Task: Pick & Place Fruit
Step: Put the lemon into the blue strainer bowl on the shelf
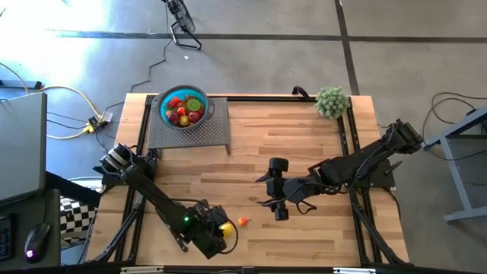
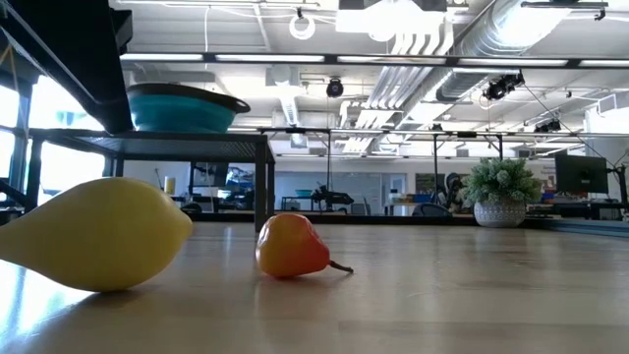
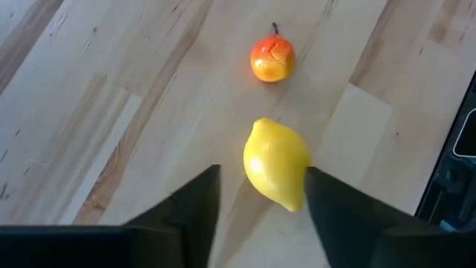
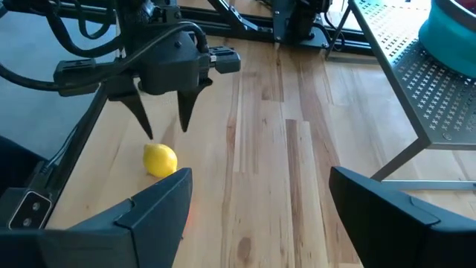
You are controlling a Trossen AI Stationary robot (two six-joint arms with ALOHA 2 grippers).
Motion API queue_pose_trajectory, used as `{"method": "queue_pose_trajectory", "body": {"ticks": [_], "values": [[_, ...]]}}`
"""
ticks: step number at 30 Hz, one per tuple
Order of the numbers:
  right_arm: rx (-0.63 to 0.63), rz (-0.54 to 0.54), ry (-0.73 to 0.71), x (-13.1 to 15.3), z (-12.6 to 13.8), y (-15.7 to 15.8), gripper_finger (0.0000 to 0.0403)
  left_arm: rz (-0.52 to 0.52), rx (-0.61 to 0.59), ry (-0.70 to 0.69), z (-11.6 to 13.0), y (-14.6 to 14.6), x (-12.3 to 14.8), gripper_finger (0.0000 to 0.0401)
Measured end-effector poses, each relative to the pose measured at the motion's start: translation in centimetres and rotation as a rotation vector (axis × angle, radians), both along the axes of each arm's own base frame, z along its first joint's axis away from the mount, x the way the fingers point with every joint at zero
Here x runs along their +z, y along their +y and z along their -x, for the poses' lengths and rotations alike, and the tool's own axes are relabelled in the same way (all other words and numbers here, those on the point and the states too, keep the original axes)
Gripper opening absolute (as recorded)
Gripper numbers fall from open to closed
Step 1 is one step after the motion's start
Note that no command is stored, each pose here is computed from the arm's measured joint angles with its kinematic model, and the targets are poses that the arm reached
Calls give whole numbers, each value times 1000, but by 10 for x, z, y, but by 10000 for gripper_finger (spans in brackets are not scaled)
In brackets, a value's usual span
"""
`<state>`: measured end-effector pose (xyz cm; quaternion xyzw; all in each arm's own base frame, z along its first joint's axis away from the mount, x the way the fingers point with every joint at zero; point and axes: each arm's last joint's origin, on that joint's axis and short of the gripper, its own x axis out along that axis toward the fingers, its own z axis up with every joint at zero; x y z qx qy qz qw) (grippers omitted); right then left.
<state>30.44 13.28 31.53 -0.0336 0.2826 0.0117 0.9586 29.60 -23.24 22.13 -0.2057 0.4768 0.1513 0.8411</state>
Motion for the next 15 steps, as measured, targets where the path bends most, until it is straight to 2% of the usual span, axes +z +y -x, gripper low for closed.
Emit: {"method": "queue_pose_trajectory", "body": {"ticks": [8,12,15], "values": [[0,1,2,0,0,0,309,-7,13,13,-4,-3,-11,304],[0,4,7,-1,0,0,309,-6,12,17,-8,-7,-22,340],[0,6,13,-1,1,0,309,-13,17,4,-11,-8,-26,351]]}}
